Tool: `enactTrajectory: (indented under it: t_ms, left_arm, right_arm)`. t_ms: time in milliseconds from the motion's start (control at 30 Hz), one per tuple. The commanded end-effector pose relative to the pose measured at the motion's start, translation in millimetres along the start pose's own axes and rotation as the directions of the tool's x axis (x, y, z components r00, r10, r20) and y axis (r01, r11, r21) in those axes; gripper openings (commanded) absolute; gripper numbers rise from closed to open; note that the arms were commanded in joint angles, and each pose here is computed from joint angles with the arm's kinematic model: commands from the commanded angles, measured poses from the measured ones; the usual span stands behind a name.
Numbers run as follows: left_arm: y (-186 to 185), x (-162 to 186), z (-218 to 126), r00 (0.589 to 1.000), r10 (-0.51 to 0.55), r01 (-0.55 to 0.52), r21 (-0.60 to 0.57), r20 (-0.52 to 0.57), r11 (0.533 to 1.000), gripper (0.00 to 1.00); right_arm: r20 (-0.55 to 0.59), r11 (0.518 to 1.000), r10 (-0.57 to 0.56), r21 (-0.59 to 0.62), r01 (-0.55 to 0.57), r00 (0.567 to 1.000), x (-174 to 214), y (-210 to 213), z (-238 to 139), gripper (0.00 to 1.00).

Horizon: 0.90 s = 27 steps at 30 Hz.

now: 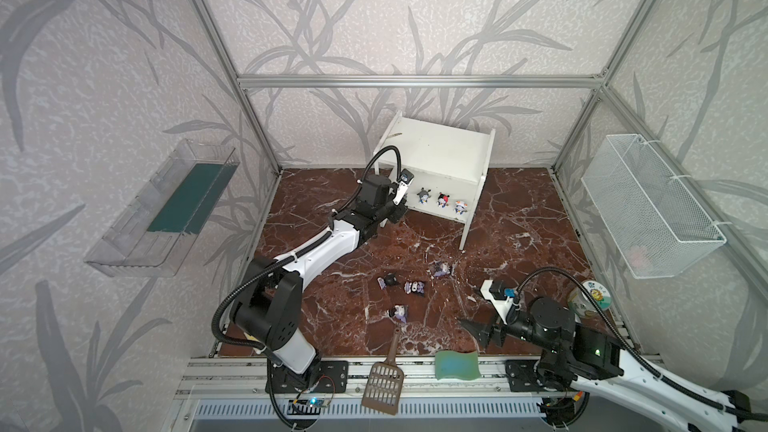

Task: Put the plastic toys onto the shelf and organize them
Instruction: 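Lower the blue figure onto the shelf beside the gray Doraemon and open the left gripper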

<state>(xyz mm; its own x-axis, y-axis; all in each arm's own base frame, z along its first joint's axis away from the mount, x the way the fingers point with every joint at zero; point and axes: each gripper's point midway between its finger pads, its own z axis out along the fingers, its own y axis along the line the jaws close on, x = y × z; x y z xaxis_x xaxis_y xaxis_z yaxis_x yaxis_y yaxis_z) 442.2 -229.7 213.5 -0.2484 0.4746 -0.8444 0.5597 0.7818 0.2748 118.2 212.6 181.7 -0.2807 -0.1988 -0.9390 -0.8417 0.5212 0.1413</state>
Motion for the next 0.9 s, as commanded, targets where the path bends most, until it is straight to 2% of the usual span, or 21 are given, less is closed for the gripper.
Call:
enactTrajectory:
  t_ms: [0,267,867]
  left_arm:
    - [6.7,-2.7,3.2,1.0,-0.004,0.004,-0.019,0.005,1.0,0.32]
    - [9.0,-3.5,3.0,1.0,-0.009,0.009,-0.028,0.004,1.0,0.5]
    - [12.5,-5.0,-2.8,1.0,-0.015,0.015,-0.042,0.0,0.999,0.61]
  right_arm:
    - [0.042,1.0,0.007,-0.014,-0.007,0.999,-12.6,3.6,-4.3,0.9]
    - [0.042,1.0,0.012,-0.016,-0.011,0.999,-11.1,3.7,-4.2,0.9]
    - [0.042,1.0,0.014,-0.02,-0.013,0.999,-8.7,4.0,-2.8,0.9]
